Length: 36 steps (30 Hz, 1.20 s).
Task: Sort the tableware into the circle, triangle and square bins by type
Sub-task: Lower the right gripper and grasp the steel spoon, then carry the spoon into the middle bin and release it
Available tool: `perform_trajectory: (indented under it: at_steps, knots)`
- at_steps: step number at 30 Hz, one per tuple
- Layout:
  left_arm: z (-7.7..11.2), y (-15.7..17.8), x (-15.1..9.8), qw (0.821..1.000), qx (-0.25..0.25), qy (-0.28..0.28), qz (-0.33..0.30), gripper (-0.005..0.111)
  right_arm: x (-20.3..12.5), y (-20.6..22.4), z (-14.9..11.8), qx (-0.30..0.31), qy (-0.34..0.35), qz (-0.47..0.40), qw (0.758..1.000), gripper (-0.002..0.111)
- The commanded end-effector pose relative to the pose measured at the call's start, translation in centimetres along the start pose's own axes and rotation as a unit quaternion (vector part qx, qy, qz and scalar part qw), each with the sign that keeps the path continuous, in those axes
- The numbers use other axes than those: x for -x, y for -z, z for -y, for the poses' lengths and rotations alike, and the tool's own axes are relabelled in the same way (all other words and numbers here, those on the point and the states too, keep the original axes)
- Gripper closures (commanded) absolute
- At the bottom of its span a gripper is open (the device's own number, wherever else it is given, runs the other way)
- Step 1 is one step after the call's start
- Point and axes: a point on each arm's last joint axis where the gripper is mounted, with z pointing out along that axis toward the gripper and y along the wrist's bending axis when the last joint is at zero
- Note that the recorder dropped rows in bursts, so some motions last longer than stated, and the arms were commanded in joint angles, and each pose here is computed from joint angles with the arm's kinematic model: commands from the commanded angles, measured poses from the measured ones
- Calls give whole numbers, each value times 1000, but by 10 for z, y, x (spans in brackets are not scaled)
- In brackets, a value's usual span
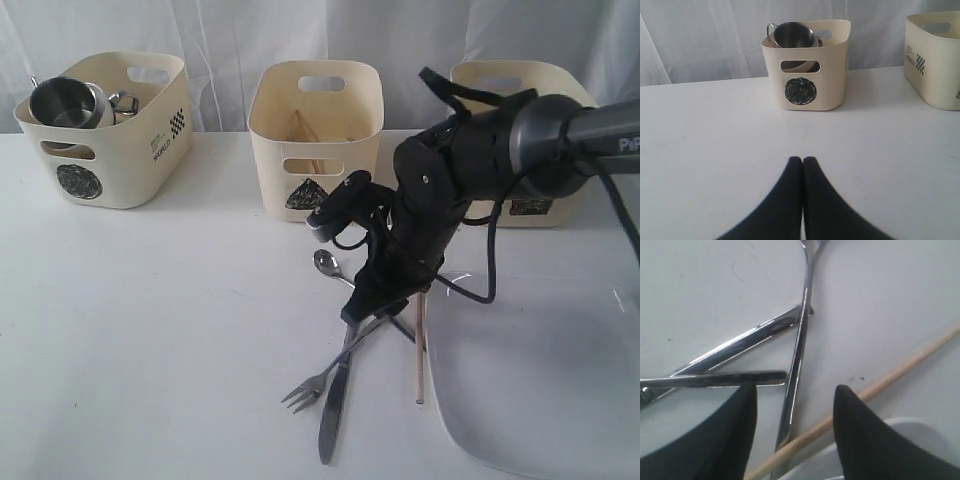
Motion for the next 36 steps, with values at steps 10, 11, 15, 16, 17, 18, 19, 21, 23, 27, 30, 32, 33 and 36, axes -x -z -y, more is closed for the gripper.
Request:
perform_trajectory:
  at_steps: [10, 11, 15, 16, 17, 18, 19, 21, 23, 27, 30, 32, 33, 36]
  knots:
    - [0, 0, -1, 1000, 1, 2, 1, 107, 7, -24, 0, -8, 33, 33, 999, 62]
    - [0, 0, -1, 1000, 1, 2, 1, 107, 7, -26, 0, -7, 32, 33, 999, 62]
    - [0, 0, -1, 1000, 1, 2, 1, 107, 7, -35, -1, -5, 32, 31, 999, 62]
    - [0, 0, -1, 1000, 1, 2, 1, 107, 6, -38, -2, -4, 33, 27, 999, 62]
    - [0, 0, -1, 1000, 1, 2, 1, 107, 5, -40, -2, -3, 33, 24, 999, 63]
    - [0, 0, -1, 1000, 1, 2, 1, 107, 5, -42, -2, -2, 33, 21, 999, 65]
    - [0, 0, -1, 1000, 1, 2, 1, 107, 3, -45, -3, 2, 32, 13, 999, 67]
    - [0, 0, -1, 1000, 1, 2, 1, 107, 1, -49, -4, 5, 33, 2, 999, 73]
    - [0, 0, -1, 1000, 1, 2, 1, 107, -1, -51, -5, 9, 31, -6, 999, 80]
    - [0, 0, -1, 1000, 1, 2, 1, 107, -2, -52, -6, 16, 23, -13, 1000, 102]
    - [0, 0, -1, 1000, 1, 2, 1, 107, 0, -48, -8, 26, -1, 0, 1000, 108]
    - [0, 0, -1, 1000, 1, 2, 1, 107, 5, -39, -8, 31, -26, 25, 999, 108]
    - [0, 0, -1, 1000, 1, 2, 1, 107, 9, -32, -7, 30, -44, 44, 998, 108]
    - [0, 0, -1, 1000, 1, 2, 1, 107, 21, -2, -3, 25, -102, 125, 987, 108]
